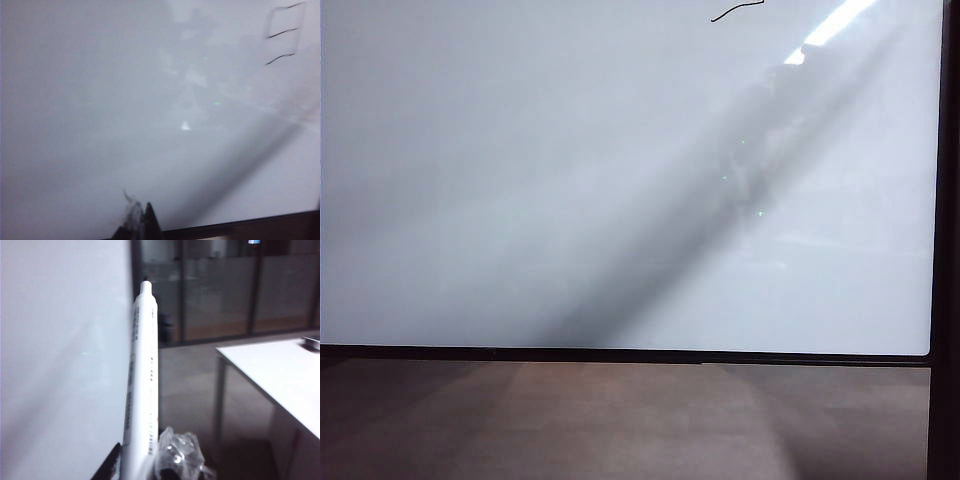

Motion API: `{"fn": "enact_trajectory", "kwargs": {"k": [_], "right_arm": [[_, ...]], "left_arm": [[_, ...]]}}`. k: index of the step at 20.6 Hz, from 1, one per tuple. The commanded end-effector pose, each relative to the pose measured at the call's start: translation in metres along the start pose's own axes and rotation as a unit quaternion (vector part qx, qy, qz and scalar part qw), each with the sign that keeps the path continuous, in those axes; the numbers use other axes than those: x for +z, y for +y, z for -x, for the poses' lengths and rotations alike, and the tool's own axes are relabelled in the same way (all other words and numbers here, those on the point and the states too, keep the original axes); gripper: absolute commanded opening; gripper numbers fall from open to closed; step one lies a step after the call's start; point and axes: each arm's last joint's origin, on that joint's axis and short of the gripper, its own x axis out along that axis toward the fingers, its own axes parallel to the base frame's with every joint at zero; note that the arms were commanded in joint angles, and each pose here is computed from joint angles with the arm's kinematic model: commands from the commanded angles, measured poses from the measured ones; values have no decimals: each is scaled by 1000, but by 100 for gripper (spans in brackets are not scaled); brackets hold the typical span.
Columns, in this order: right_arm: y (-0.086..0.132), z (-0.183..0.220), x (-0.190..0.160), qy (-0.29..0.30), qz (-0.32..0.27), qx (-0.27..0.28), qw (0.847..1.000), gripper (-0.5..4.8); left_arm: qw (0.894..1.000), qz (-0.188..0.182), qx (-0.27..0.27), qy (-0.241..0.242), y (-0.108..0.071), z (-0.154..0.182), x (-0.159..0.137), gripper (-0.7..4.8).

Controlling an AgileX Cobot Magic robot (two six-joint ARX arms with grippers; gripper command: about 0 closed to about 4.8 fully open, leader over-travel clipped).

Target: Reach to the right to find the marker pen, pick it up, and write the number 9 on the whiteboard.

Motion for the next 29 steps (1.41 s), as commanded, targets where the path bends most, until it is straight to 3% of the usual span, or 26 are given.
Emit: {"fn": "enact_trajectory", "kwargs": {"k": [1, 8, 14, 18, 21, 25, 29], "right_arm": [[-11, -23, -5, -7, -19, -4, 1000, -2], [-14, -31, -11, 8, -37, 38, 999, -2], [-10, -27, -9, 10, -62, 80, 995, -3], [-3, -3, -11, -3, -66, 105, 992, -3], [-1, 20, -29, 13, -67, 123, 990, -3], [-8, 57, -57, 14, -69, 135, 988, -3], [-16, 86, -78, 12, -70, 130, 989, -2]], "left_arm": [[998, -10, 58, 9, 6, 3, -33, -5], [977, -7, 172, 127, 29, -10, -113, -5], [960, 7, 186, 207, 36, -11, -168, -5], [971, -3, 184, 150, 37, -16, -165, -5], [969, -3, 182, 165, 36, -16, -169, -5], [977, -3, 134, 167, 27, -18, -170, -5], [979, -3, 121, 167, 24, -19, -170, -5]]}}
